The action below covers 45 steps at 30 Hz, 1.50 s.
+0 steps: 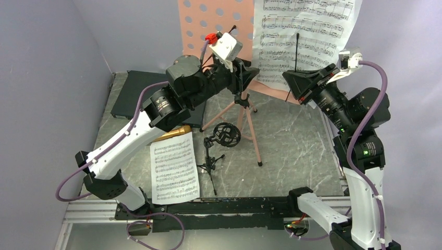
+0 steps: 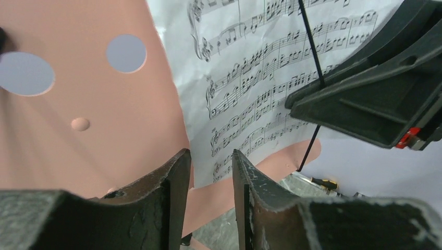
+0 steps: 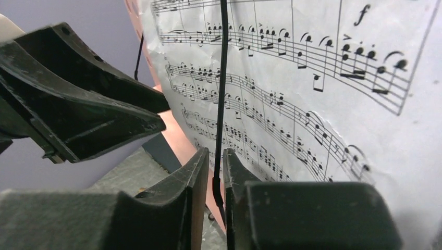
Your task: Set up the instrument practice props
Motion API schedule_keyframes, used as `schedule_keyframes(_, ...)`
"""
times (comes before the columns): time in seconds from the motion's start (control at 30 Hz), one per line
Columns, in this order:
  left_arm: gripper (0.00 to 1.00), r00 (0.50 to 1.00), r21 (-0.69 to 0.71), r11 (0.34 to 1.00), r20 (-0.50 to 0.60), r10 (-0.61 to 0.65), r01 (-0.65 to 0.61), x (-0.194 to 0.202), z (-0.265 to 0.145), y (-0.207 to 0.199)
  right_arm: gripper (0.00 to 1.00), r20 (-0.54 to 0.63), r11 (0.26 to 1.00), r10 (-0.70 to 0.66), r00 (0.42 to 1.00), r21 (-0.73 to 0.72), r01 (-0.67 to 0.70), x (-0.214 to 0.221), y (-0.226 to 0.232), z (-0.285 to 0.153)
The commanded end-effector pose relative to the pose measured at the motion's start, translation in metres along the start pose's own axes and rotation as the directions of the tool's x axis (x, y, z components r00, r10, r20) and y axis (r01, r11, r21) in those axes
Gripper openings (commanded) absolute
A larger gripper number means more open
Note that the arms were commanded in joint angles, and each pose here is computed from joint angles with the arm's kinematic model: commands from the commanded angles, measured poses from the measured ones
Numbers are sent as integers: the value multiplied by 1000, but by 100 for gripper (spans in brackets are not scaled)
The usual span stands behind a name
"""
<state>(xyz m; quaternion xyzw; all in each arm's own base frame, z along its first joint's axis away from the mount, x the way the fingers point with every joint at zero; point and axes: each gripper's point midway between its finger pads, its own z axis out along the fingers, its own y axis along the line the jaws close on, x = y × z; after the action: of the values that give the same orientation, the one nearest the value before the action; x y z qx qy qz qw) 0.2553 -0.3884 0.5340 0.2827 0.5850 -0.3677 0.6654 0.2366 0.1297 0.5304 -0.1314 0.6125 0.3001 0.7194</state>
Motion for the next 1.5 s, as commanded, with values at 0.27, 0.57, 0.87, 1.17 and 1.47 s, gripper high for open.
schedule_keyframes(0.27, 51, 992, -7, 1000, 126, -7, 8, -43, -24, 0, 41, 21, 1000, 1, 1000, -27, 0, -4, 8, -6)
schedule_keyframes(0.57, 71, 995, 13, 1000, 93, -25, 24, -28, -45, -2, 50, 29, 1000, 2, 1000, -26, -1, -6, 12, -17)
schedule_keyframes(0.87, 85, 998, -47, 997, -24, -62, 61, 20, -84, 9, 56, 19, 1000, 14, 1000, -6, -14, 0, 18, -41)
schedule_keyframes(1.17, 91, 955, -269, 948, -195, -226, 169, 103, -161, 39, 56, -46, 998, 55, 997, -8, -55, 28, 27, -72)
schedule_keyframes(1.47, 93, 839, -720, 644, -162, -520, 260, 210, -260, 92, 56, -111, 994, 103, 988, -9, -105, 59, 34, -96)
